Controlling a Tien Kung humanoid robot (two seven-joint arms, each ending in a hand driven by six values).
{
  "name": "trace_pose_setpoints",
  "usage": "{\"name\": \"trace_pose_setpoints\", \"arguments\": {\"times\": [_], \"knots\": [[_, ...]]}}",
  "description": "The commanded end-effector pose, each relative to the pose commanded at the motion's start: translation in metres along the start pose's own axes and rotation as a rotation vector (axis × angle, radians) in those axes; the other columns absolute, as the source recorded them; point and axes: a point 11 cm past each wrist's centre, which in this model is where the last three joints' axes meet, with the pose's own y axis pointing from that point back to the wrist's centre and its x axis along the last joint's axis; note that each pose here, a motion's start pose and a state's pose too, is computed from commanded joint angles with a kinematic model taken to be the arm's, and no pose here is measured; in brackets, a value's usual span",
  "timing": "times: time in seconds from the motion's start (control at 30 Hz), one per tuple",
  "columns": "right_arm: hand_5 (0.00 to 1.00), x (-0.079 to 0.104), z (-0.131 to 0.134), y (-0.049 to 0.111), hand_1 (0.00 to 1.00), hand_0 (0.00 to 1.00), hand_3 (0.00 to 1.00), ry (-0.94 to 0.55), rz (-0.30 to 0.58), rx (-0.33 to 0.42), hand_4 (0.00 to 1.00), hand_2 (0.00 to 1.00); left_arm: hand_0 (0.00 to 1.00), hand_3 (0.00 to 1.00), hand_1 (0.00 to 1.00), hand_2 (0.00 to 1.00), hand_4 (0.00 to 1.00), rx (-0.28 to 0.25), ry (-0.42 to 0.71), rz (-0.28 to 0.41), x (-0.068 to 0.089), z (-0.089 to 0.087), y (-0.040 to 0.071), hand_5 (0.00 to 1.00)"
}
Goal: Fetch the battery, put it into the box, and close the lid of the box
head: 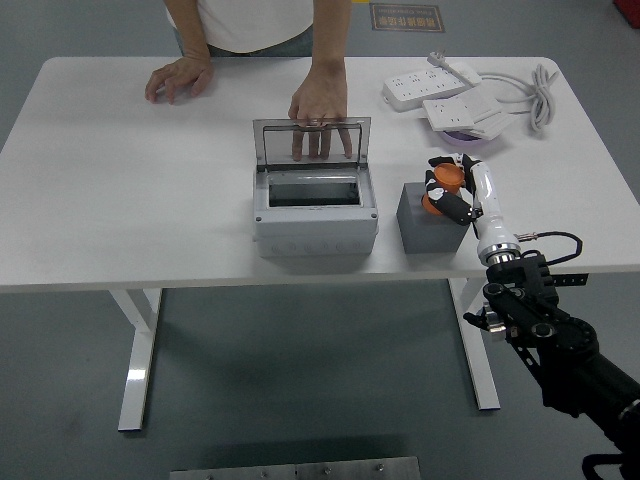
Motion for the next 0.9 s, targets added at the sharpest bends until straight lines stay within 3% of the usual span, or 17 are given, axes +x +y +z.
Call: {"name": "trace_pose_setpoints", "arguments": {"times": [0.9], "knots": [[0.002,0.0001,-0.0022,-0.0026,0.525,0.511,0.591,0.013,-0.001,0.005,0.456,0.556,0.669,0.577,0.744,0.635,0.586,-0.009,0.000,0.009,0.0013,0.0026,0.0005,0.166]]}}
